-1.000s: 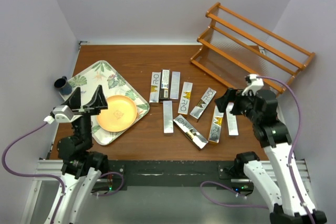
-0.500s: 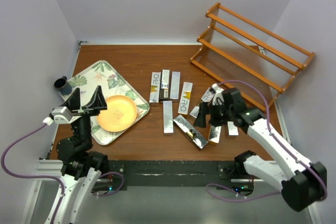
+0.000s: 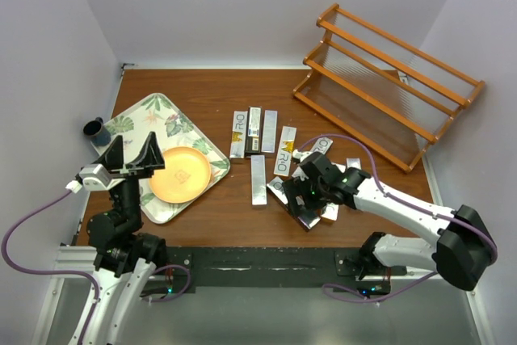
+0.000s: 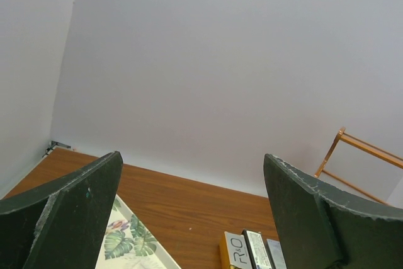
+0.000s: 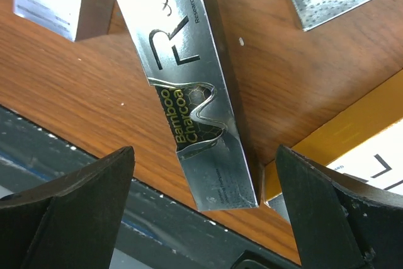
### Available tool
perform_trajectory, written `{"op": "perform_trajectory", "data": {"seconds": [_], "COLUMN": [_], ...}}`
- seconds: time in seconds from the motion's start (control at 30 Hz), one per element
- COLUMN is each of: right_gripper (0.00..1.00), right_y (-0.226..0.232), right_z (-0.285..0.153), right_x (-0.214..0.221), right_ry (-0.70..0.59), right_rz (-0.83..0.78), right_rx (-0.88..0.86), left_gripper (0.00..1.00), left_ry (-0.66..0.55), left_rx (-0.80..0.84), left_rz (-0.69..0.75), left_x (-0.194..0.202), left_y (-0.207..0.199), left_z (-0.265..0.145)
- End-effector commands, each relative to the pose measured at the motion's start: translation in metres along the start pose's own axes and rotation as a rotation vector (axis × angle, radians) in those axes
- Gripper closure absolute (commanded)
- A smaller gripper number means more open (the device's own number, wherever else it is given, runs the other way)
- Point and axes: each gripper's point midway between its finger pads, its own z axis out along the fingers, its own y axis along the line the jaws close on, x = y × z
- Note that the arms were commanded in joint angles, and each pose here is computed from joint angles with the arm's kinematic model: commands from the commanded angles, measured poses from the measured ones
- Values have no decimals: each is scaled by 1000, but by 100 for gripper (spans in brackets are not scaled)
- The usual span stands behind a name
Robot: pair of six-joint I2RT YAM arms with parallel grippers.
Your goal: Place and organize the toothpastes onto the shelf
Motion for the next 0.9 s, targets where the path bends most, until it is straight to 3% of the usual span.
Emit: {"op": "perform_trajectory", "data": {"seconds": [0.0,0.23,0.4,0.87], "right_gripper": [1,2,4,23], "right_y": [3,14,22,22], "right_z": [7,13,11,17], "right_x": [6,35,34,24], "right_ry": [-12,32,-39,-148], "right_rz": [-12,-64,-103,-122], "right_rx": [34,37,80,169], "left_gripper": [0,0,0,0], "left_ry": [-26,-24,-20,-16], "left_rx": [3,4,4,1], "left_rz": [-23,-24,-24,-24], "left_x": [-11,-11,-9,-8], "left_y": [-4,-4,-4,-4], "left_z": [3,4,4,4]}}
